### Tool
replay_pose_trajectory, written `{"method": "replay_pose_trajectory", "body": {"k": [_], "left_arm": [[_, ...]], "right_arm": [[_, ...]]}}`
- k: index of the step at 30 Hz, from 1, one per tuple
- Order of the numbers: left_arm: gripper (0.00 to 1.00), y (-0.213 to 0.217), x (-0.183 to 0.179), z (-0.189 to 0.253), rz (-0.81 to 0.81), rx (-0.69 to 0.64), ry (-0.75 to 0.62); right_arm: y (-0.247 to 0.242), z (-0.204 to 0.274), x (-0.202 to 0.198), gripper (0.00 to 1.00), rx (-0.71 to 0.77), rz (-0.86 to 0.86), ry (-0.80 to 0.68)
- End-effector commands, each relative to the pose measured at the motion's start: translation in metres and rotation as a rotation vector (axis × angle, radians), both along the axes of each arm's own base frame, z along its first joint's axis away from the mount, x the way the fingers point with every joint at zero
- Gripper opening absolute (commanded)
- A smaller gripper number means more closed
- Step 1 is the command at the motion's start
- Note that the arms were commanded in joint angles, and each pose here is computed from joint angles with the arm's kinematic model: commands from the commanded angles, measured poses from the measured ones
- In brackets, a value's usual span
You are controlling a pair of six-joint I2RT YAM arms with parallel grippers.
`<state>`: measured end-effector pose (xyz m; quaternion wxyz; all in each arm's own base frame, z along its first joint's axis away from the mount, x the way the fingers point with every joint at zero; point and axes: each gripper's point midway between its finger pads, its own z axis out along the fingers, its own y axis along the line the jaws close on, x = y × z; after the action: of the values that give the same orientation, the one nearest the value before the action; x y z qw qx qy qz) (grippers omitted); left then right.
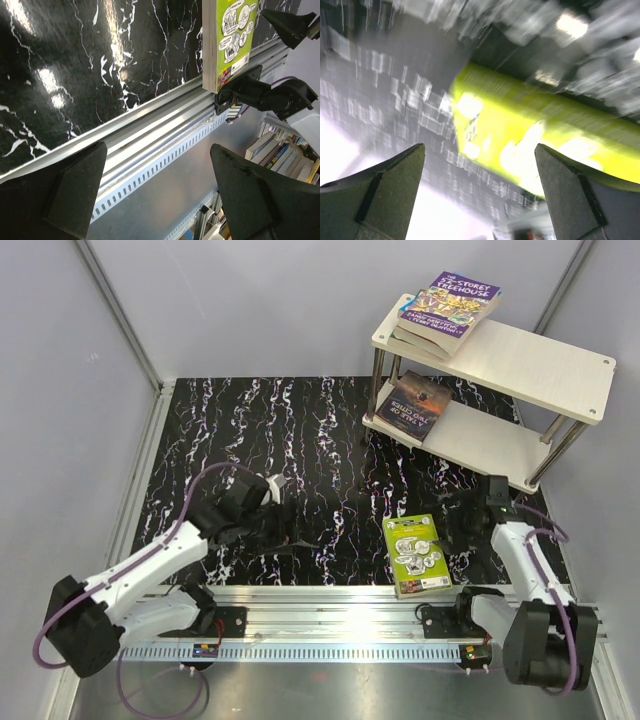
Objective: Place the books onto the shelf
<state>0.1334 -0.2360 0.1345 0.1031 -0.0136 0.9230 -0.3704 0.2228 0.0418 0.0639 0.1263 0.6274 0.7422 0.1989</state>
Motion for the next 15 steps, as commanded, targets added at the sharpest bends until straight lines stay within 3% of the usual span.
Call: {"method": "replay_pose_trajectory", "body": {"k": [1, 3, 6, 7, 8, 11, 15], "left_arm": [[0.9, -0.023, 0.018, 0.018, -0.042, -0.069, -0.066], [0.89, -0.028, 0.02, 0.003, -0.051, -0.013, -0.047], [0.88, -0.039, 0.019, -0.015, -0.088, 0.087, -0.018], [0.88, -0.045, 0.018, -0.017, -0.101, 0.101, -0.012], [0.88, -0.053, 0.021, -0.013, -0.111, 0.104, -0.02], [0.87, -0.072, 0.014, -0.024, -0.152, 0.133, 0.023], [0.86, -0.084, 0.007, -0.031, -0.155, 0.114, 0.062]], "right_arm": [[0.057, 0.038, 0.032, 0.98, 0.178, 0.156, -0.131], [0.076, 0.051, 0.036, 0.98, 0.197, 0.272, -0.134], [0.061, 0.065, 0.036, 0.99, 0.049, 0.391, -0.119], [0.051, 0.062, 0.022, 1.0, -0.025, 0.448, -0.053], [0.034, 0.071, 0.029, 1.0, -0.137, 0.442, -0.054], [-0.014, 0.061, 0.015, 1.0, -0.273, 0.42, 0.073], [-0.068, 0.038, -0.003, 1.0, -0.223, 0.294, 0.115]]}}
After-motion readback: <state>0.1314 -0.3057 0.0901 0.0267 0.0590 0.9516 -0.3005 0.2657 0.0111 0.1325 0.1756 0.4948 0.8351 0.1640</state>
